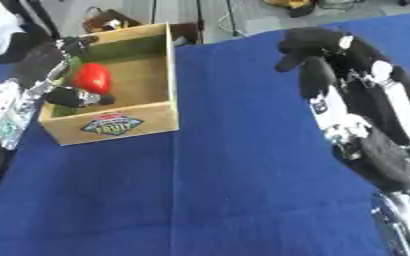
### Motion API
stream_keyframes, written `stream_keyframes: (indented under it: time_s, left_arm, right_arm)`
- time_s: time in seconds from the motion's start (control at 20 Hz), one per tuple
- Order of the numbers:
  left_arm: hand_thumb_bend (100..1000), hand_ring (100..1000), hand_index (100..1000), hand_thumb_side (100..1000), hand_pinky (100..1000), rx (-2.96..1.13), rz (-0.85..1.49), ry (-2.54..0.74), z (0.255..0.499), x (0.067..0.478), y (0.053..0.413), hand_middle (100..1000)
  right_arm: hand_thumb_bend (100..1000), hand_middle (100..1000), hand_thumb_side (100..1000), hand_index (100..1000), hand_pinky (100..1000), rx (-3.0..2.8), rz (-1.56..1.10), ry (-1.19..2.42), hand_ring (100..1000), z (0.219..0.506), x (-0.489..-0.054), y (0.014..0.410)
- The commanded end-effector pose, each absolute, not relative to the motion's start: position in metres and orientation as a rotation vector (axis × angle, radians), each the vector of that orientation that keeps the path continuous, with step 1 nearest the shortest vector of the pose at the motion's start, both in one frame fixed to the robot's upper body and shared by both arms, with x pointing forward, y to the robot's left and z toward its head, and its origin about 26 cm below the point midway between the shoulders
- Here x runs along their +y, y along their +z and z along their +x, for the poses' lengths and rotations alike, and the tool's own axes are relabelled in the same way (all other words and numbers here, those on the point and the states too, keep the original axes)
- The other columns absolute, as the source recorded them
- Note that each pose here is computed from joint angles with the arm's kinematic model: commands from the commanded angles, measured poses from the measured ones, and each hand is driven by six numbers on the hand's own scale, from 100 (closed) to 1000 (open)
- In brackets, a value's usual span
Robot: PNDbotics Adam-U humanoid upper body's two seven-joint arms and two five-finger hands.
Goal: Pick up objects on the table and place them in the box.
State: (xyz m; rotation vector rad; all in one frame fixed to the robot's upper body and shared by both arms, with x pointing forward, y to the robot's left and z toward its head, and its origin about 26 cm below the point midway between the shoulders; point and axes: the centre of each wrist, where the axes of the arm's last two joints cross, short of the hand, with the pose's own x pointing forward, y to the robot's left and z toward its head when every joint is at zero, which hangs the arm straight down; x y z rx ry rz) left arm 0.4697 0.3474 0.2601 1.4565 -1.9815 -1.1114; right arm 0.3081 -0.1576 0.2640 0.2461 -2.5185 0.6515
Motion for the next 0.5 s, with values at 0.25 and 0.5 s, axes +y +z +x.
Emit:
stream_keyframes:
  time_s: [0.25, 0.5]
  left_arm:
    - [787, 573, 874, 1000, 358, -2.246, 1.555, -0.77, 0.442, 0.364, 0.297, 563]
    - [689, 559, 855, 1000, 350, -2.337, 1.551, -0.597, 0.425, 0.367, 0.283, 545]
  right_arm:
    - [100, 600, 582, 806, 974, -2.531, 0.202, 0.587, 861, 0.306, -0.166, 0.264]
    - [100, 601, 583, 806, 972, -2.523, 0.172, 0.544, 861, 0.306, -0.171, 0.26]
